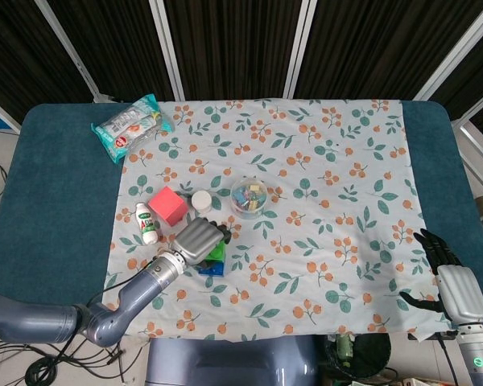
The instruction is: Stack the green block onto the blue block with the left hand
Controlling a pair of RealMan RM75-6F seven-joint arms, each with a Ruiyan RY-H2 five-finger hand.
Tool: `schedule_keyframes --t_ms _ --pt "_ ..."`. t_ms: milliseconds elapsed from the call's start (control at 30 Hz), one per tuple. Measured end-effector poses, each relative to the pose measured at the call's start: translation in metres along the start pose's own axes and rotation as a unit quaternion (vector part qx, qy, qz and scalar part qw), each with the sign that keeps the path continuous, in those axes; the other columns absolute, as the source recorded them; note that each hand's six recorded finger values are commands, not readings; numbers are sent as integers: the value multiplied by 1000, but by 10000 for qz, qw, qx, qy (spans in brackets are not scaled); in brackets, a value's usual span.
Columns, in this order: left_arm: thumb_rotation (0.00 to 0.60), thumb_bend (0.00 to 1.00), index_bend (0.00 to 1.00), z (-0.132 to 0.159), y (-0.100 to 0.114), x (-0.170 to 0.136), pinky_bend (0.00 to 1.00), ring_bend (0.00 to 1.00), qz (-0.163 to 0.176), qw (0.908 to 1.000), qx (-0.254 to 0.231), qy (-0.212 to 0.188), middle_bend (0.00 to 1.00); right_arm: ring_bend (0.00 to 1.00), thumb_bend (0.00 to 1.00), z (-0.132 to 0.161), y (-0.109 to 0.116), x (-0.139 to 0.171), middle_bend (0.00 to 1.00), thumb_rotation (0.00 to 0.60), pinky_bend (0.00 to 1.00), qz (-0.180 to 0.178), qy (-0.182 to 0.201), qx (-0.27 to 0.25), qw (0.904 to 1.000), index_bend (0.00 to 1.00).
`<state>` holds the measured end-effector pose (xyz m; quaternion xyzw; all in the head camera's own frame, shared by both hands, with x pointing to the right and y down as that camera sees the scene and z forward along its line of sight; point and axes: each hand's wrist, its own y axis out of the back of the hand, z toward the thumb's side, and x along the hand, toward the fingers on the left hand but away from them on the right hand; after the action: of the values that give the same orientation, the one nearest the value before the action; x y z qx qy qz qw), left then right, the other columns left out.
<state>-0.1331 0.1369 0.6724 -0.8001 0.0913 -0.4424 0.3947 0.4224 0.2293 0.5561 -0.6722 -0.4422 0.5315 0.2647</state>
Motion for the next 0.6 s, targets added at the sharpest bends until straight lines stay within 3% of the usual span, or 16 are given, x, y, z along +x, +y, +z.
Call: schedule_keyframes --t_ms 333,467,600 --pt "600 380 485 -3 -7 -2 456 377 -39 10000 16 32 479 0 106 0 0 0 0 600 205 10 -1 -8 10000 0" --pt "600 294 382 -4 -6 -3 339 256 -3 10000 15 60 360 0 106 0 0 0 0 600 205 11 -7 -7 10000 0" --pt "600 189 177 -7 -2 -5 184 84 79 9999 44 128 187 0 106 0 0 0 0 600 205 12 -2 -3 10000 0"
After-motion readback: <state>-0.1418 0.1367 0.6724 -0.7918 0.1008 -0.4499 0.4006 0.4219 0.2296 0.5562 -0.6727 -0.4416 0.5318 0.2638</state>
